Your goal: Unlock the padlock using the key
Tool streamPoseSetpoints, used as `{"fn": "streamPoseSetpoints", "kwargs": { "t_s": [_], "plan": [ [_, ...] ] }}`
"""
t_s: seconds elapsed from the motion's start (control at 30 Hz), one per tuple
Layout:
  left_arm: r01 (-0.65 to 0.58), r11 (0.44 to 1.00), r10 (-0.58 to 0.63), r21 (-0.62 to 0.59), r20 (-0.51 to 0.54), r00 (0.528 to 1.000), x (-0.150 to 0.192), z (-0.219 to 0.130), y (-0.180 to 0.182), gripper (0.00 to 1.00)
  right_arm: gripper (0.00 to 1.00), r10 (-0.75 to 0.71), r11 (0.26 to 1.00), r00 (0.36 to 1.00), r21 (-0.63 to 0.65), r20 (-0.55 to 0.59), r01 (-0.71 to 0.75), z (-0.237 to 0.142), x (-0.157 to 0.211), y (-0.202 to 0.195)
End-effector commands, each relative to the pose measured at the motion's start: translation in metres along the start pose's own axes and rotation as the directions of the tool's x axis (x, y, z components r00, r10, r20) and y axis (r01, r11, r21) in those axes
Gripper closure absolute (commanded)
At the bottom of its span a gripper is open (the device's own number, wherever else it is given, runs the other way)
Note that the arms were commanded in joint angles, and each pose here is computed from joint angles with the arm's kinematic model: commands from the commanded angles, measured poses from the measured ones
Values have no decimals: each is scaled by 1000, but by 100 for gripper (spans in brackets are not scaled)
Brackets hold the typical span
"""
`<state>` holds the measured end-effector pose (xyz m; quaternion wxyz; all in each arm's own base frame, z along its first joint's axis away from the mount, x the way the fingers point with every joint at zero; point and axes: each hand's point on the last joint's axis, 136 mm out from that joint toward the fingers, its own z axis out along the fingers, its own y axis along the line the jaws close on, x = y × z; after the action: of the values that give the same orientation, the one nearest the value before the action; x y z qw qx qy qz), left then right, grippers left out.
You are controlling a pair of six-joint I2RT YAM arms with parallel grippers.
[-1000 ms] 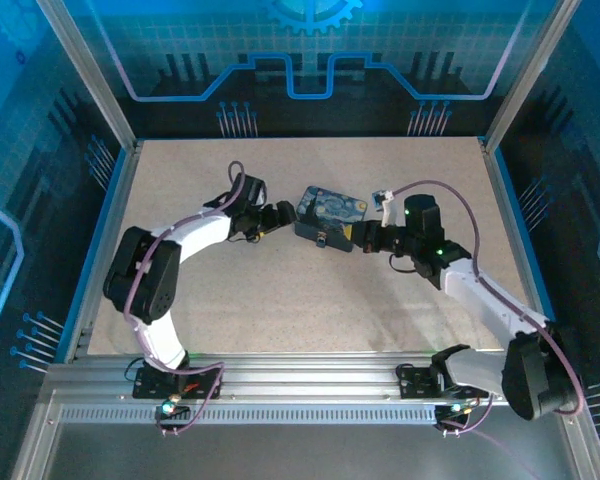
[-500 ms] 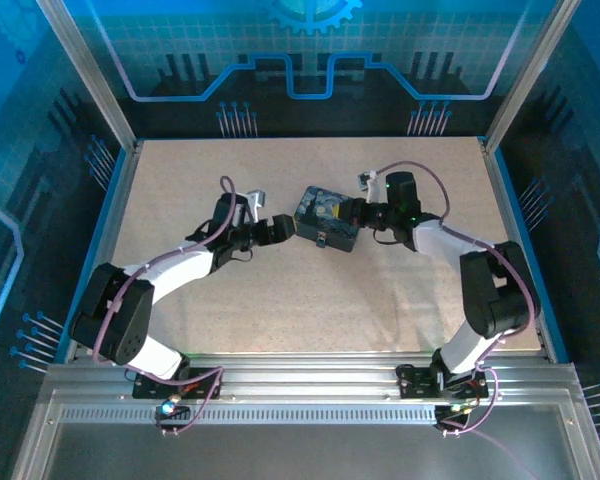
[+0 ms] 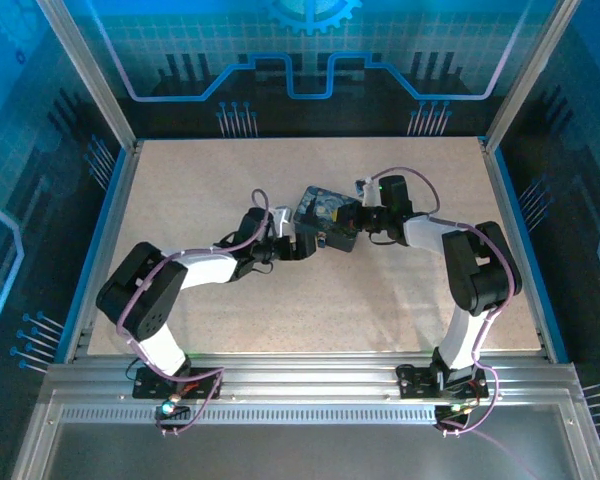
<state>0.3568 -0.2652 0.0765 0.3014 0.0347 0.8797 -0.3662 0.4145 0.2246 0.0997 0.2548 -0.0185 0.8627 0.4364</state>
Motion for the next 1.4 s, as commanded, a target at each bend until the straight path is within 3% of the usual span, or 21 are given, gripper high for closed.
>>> {"fn": "streamPoseSetpoints", "kwargs": {
  "t_s": [0.0, 0.3, 1.07, 1.37],
  "plan": [
    [-77, 997, 76, 26, 46, 996, -14, 10, -13, 14, 100, 38, 998, 999, 53, -26, -37, -1, 12, -20],
    [-135, 990, 134, 32, 34, 990, -12, 29, -16, 19, 100, 84, 994, 995, 77, -62, -79, -2, 36, -29],
    [-269, 962, 268, -45, -23, 963, -2, 68, -13, 26, 100, 45, 995, 997, 94, -56, -40, -5, 35, -29],
    [-299, 950, 296, -94, -40, 954, -1, 80, -3, 38, 100, 39, 996, 998, 83, -58, -34, -4, 34, -28]
  ]
}}
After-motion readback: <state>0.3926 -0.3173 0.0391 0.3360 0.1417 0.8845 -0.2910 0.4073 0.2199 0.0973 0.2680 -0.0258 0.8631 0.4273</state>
